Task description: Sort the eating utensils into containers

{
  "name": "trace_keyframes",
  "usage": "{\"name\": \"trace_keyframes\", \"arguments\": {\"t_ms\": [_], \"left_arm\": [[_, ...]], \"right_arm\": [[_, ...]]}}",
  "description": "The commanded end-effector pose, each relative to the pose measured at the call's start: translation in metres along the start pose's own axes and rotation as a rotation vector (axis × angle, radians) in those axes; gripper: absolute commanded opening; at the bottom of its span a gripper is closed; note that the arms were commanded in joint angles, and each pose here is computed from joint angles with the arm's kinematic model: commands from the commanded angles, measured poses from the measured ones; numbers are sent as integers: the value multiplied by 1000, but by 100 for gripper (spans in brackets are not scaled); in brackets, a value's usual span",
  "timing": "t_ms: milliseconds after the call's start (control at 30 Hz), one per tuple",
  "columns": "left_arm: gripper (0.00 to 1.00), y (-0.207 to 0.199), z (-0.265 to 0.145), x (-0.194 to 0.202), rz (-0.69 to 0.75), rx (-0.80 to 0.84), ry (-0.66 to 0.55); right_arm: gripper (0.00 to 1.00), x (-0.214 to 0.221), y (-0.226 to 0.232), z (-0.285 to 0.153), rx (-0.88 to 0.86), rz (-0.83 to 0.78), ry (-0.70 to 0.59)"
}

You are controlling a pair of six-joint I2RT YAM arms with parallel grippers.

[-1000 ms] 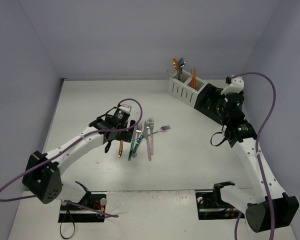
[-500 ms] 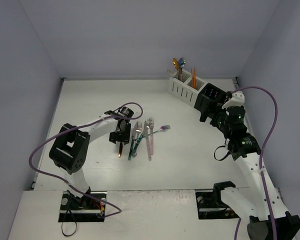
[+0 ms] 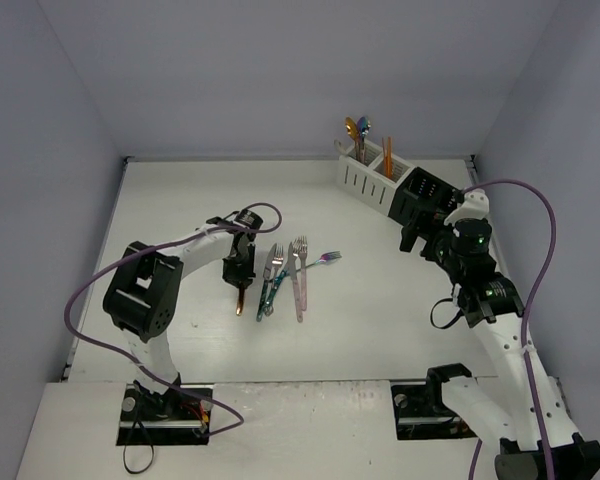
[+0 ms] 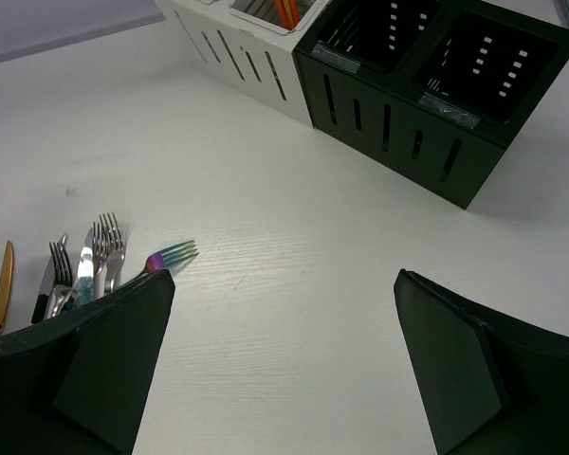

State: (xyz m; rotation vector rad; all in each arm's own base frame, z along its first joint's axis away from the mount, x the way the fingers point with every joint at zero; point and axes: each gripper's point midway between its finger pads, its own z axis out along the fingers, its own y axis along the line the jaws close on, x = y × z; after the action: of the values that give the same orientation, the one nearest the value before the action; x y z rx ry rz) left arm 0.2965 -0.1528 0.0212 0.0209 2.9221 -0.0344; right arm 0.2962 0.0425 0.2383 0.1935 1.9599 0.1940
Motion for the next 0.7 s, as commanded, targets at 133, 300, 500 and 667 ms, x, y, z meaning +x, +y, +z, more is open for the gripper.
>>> {"name": "trace_keyframes", "arguments": {"t_ms": [133, 300, 500, 667], "left_arm": [[0, 15, 9, 2, -21, -39, 24], [0, 9, -18, -19, 19, 6, -83], [0, 0, -54, -47, 46, 92, -275], [0, -12, -71, -54, 51, 178, -363]], "right_arm": [[100, -11, 27, -1, -131, 0, -1], [100, -1, 59, 3, -274, 20, 83], [100, 3, 119, -2, -460, -10, 165], [100, 18, 155, 5, -529, -5, 252]]}}
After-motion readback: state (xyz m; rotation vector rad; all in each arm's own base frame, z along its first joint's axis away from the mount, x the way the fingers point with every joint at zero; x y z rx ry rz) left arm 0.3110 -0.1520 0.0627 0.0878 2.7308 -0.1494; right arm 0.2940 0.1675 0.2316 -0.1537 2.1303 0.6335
